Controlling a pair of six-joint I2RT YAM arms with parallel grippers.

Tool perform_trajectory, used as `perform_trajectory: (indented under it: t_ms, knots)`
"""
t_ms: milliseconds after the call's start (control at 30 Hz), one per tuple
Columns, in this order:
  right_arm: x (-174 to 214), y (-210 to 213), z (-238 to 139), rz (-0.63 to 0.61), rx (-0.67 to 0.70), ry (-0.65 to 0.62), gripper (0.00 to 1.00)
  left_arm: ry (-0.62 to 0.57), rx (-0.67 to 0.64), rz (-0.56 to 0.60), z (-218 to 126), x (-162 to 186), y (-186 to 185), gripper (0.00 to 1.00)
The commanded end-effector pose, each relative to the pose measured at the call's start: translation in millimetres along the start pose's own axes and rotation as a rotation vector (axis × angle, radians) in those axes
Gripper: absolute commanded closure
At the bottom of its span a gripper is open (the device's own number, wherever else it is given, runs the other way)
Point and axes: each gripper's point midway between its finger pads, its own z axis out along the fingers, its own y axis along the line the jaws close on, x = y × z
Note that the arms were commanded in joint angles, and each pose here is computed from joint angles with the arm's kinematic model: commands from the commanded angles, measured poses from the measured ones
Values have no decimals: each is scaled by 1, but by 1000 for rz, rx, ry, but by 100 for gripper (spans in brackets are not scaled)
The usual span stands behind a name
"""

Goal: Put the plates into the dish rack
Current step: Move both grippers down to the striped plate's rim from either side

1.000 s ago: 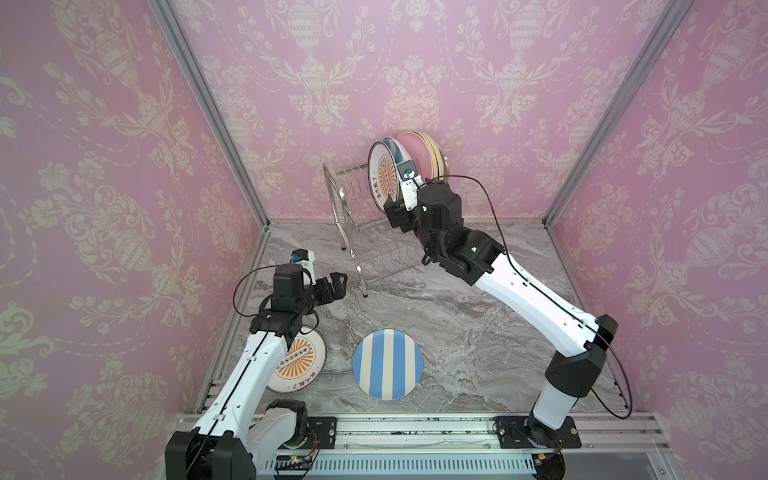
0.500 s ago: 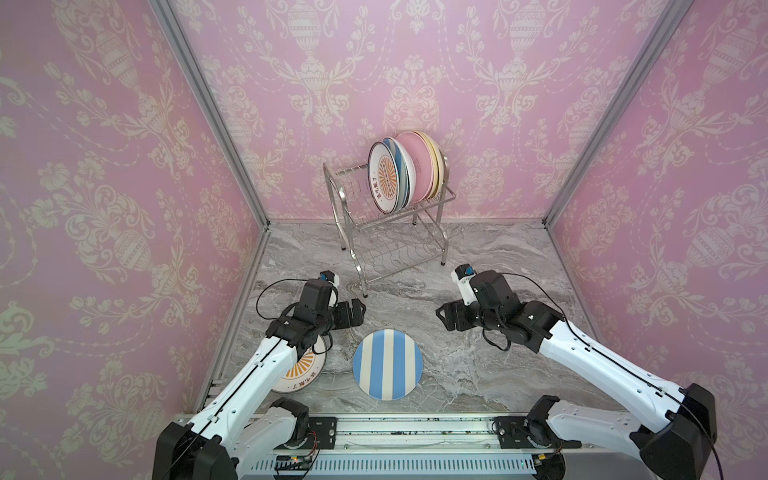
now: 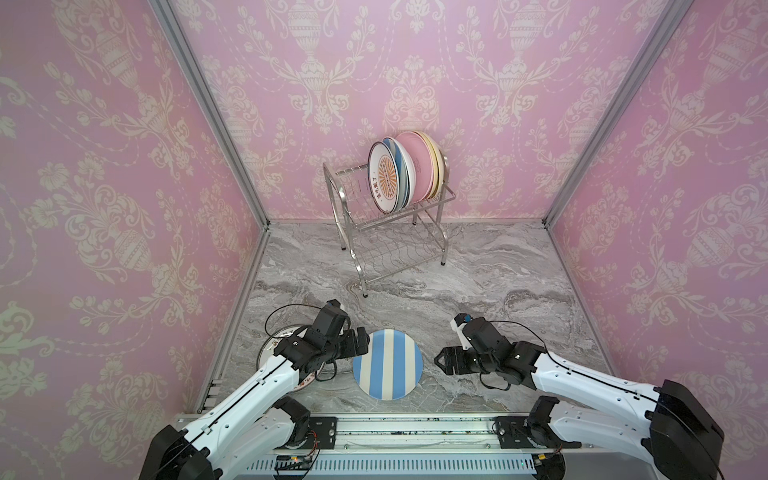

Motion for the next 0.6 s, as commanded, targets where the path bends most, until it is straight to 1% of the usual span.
perform_trajectory:
  t_ms: [0,133,333,500,567]
  knots:
    - [-5,16,8,0,-60,7,17,13,-15,-43,4,7,5,1]
    - [-3,21,17,0,-78,32,17,24,-27,-37,5,9,7,1]
    - [-3,24,24,6,-91,50,17,38,-15,-65,12,17,10,1]
    - [2,15,27,25,-61,58,17,62,-18,-81,15,23,12,1]
    - [5,14,28,37,-70,58,16,54,-14,-86,14,22,11,1]
